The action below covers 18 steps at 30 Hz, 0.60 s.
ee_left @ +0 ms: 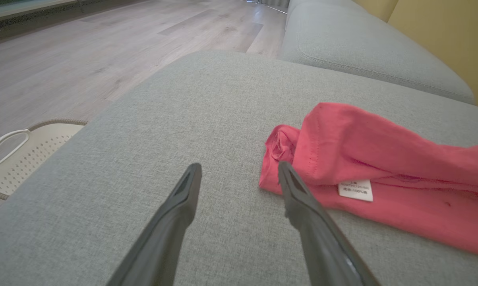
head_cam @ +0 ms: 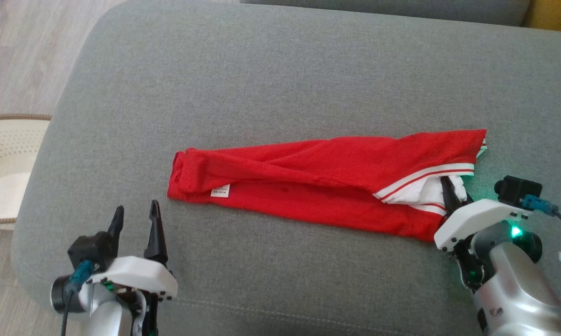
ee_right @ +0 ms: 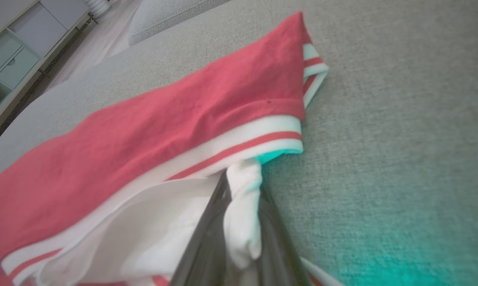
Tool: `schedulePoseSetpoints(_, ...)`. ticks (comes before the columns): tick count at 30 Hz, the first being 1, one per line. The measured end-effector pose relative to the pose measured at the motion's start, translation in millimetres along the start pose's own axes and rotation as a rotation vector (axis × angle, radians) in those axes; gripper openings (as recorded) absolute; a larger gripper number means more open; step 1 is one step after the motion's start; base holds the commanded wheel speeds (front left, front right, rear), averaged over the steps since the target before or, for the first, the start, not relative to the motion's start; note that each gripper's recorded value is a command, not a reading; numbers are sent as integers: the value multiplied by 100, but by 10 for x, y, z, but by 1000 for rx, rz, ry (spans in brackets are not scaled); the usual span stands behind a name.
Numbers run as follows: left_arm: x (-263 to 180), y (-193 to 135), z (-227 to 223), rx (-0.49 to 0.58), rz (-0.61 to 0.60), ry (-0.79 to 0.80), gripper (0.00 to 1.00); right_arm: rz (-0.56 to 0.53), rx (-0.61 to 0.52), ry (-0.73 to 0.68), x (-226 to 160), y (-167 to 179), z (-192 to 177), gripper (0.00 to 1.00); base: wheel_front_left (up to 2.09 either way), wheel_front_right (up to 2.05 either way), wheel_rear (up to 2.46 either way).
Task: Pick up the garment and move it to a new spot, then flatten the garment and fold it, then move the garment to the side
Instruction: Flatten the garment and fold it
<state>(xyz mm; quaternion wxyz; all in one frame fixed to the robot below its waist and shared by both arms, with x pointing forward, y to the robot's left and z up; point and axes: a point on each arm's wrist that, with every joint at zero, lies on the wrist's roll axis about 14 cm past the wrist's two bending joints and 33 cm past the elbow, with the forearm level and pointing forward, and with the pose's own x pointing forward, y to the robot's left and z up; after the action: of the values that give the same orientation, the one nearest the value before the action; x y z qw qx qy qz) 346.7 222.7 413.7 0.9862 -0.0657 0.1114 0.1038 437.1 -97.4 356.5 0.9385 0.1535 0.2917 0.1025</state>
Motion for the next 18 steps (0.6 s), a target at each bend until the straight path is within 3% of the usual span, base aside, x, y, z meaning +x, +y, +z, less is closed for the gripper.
schedulePoseSetpoints(8,62,-208,34,1,-65,-8,100,-39,45,-76,-40,-149,129,0,0,0,0)
schedulePoseSetpoints(18,111,-634,0,-6,-187,4,100,-197,53,-180,-365,-873,482,0,0,0,0)
